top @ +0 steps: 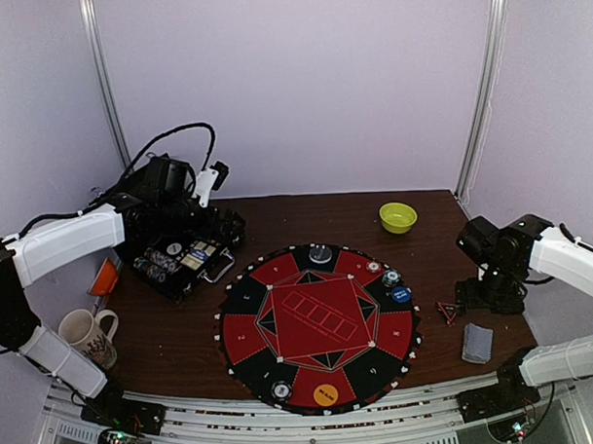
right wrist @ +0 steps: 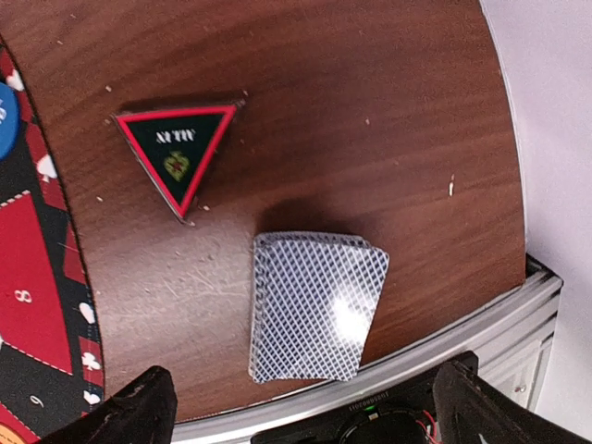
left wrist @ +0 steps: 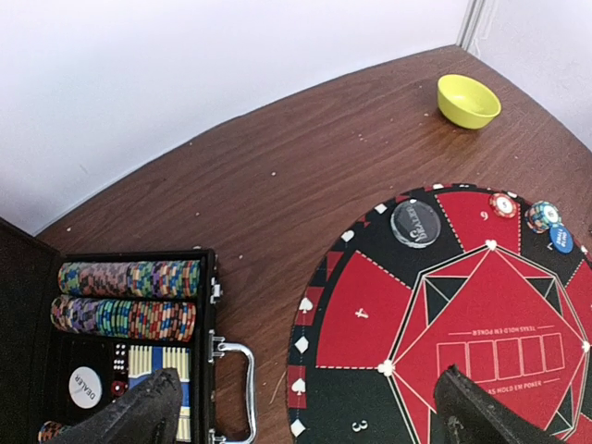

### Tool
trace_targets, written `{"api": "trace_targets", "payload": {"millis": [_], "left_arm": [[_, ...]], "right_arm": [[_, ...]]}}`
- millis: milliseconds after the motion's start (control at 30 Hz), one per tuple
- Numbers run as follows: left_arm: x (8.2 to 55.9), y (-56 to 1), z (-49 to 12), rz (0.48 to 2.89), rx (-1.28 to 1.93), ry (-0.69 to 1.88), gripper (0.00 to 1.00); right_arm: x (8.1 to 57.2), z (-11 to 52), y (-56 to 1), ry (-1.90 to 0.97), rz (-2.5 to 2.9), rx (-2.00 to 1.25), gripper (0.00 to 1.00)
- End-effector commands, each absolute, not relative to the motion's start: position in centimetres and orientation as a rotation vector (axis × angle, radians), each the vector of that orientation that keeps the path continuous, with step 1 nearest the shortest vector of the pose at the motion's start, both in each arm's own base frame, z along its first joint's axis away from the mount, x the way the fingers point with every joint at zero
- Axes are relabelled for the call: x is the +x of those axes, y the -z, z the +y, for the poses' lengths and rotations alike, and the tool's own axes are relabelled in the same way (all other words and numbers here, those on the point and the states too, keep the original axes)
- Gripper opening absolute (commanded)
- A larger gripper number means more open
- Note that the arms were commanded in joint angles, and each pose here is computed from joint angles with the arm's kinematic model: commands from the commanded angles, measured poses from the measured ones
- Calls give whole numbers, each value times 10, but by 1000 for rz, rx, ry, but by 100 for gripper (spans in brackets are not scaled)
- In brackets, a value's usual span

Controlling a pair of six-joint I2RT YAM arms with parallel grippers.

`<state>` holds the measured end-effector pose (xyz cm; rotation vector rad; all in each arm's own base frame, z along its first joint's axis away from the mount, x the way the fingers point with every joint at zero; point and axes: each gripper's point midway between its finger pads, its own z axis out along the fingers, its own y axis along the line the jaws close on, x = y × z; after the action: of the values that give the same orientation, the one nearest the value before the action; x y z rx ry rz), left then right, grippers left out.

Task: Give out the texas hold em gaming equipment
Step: Pick up the poker card from the corner of the board.

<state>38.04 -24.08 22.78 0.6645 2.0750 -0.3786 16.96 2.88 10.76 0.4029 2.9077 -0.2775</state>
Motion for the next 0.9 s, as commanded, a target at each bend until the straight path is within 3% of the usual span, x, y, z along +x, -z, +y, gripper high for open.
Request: {"api": "trace_targets", "payload": {"millis": [0,867], "left_arm": [[391,-239,-229,2057,652,351,98],[387,-238,-216,2062,684,285,98]], "right_arm": [[150,27,-97,283,3002,548,100],[143,25,-64,180,3277,635,100]]}}
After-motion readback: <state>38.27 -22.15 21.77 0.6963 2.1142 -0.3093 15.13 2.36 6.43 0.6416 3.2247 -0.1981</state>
